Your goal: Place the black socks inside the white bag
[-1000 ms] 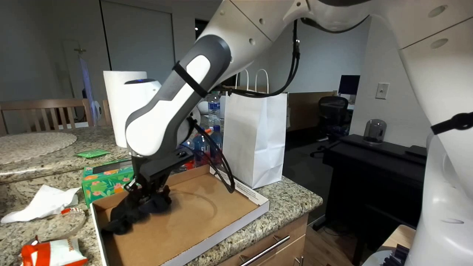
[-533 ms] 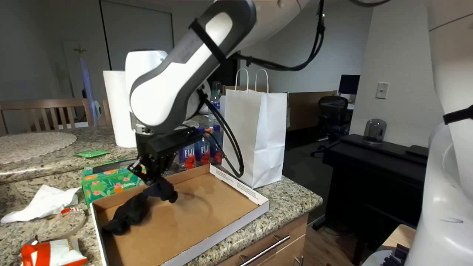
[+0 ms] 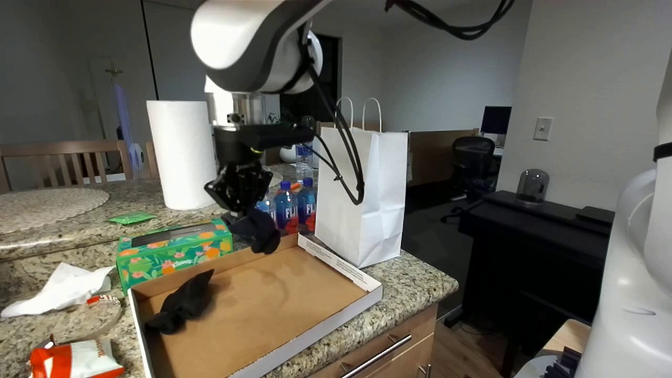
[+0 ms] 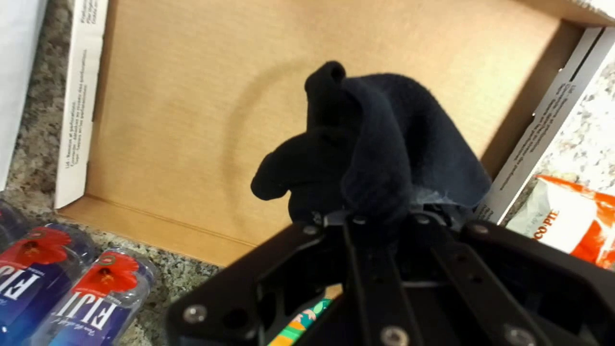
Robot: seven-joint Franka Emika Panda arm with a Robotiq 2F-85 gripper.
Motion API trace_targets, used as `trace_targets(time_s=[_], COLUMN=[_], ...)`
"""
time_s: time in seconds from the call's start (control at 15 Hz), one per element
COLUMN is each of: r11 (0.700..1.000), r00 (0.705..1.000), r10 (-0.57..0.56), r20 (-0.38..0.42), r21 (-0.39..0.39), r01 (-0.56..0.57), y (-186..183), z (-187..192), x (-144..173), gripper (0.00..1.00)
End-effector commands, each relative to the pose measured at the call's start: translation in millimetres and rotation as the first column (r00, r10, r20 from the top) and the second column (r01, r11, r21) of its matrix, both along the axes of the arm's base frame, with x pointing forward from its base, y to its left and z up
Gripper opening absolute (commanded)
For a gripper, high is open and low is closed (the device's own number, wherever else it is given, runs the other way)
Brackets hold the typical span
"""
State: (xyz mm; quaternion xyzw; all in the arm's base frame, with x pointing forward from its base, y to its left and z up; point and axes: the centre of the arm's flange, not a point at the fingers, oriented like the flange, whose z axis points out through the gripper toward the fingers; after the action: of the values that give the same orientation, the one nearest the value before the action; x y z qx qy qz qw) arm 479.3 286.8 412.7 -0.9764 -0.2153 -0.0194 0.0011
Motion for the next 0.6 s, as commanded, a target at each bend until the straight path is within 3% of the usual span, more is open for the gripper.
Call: trace_targets(time_s=[0.0,0.53], r11=[1.000,0.998], r00=[0.999,0.998], r10=[0.028,-0.059], r20=[-0.041,0.004], r21=[0.005,0.027], r01=[-0.028,0.059], y=[-29,-88], z=[54,179], x=[-14,-25], gripper=[0.08,0.08])
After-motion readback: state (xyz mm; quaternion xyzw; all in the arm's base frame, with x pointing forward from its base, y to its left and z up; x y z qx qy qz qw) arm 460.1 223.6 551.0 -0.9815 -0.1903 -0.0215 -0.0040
